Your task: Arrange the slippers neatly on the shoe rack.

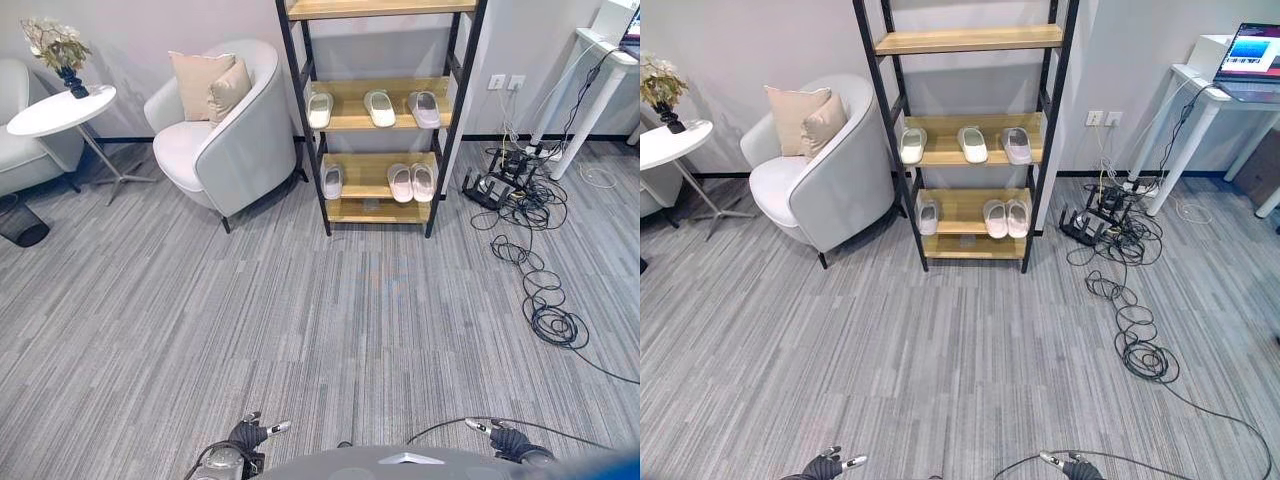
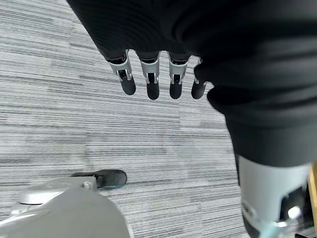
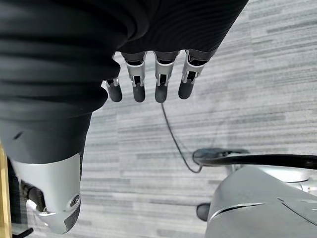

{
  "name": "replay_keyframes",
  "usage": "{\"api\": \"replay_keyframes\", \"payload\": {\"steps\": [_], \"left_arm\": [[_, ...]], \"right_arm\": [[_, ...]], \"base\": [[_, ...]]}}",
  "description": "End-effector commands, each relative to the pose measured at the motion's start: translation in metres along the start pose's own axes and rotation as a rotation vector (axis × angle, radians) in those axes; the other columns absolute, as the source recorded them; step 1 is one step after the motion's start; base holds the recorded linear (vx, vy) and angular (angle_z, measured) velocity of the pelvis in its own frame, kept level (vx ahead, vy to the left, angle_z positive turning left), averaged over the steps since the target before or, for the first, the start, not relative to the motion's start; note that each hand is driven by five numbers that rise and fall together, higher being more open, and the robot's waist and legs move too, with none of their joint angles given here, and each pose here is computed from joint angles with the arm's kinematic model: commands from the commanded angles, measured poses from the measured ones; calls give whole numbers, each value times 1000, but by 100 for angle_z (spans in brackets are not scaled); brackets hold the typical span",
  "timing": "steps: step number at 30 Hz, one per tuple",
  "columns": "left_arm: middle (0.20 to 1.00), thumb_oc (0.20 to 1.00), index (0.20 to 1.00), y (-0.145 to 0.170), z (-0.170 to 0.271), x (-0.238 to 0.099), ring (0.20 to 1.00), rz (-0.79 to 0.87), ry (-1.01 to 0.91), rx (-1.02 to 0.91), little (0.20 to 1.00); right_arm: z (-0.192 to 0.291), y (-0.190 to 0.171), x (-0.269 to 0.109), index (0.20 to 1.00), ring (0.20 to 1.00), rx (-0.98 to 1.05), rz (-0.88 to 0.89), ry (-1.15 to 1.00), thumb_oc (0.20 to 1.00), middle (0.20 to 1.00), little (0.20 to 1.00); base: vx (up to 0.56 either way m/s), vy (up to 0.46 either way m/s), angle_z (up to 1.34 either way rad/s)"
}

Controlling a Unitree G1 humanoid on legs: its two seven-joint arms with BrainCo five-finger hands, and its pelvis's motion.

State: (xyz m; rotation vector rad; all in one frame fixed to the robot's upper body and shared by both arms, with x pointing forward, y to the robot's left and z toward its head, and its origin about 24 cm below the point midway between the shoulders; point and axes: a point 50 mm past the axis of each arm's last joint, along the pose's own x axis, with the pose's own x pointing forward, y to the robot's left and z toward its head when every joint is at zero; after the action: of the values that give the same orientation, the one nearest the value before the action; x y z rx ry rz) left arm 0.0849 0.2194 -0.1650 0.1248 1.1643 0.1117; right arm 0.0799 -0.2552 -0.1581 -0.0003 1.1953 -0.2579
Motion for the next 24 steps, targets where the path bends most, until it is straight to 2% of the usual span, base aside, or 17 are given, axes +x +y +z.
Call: {"api": "replay_keyframes", "payload": {"steps": [1,9,14,18,24], "left_arm": [[1000,1000,1000,3,16,4,1000,30,-18,25,1000],[1000,1000,1000,-2,25,6,1000,4,-47,68,1000],[1000,1000,1000,1,21,5,1000,1,-25,194,1000],[1000,1000,1000,2,17,4,1000,-13,-12,277,1000],[1000,1000,1000,1,43,7,1000,-14,-107,333,1000]], "right_arm": [[6,6,2,1000,1000,-14,-1,-15,1000,1000,1000],[7,18,3,1000,1000,-41,32,-10,1000,1000,1000],[18,21,4,1000,1000,-89,27,-47,1000,1000,1000],[16,24,3,1000,1000,-122,39,-47,1000,1000,1000],[0,18,1,1000,1000,-102,32,-7,1000,1000,1000]], "base": [[0,0,0],[-7,69,5],[-9,194,-15],[225,82,-42],[246,-55,-2]]}}
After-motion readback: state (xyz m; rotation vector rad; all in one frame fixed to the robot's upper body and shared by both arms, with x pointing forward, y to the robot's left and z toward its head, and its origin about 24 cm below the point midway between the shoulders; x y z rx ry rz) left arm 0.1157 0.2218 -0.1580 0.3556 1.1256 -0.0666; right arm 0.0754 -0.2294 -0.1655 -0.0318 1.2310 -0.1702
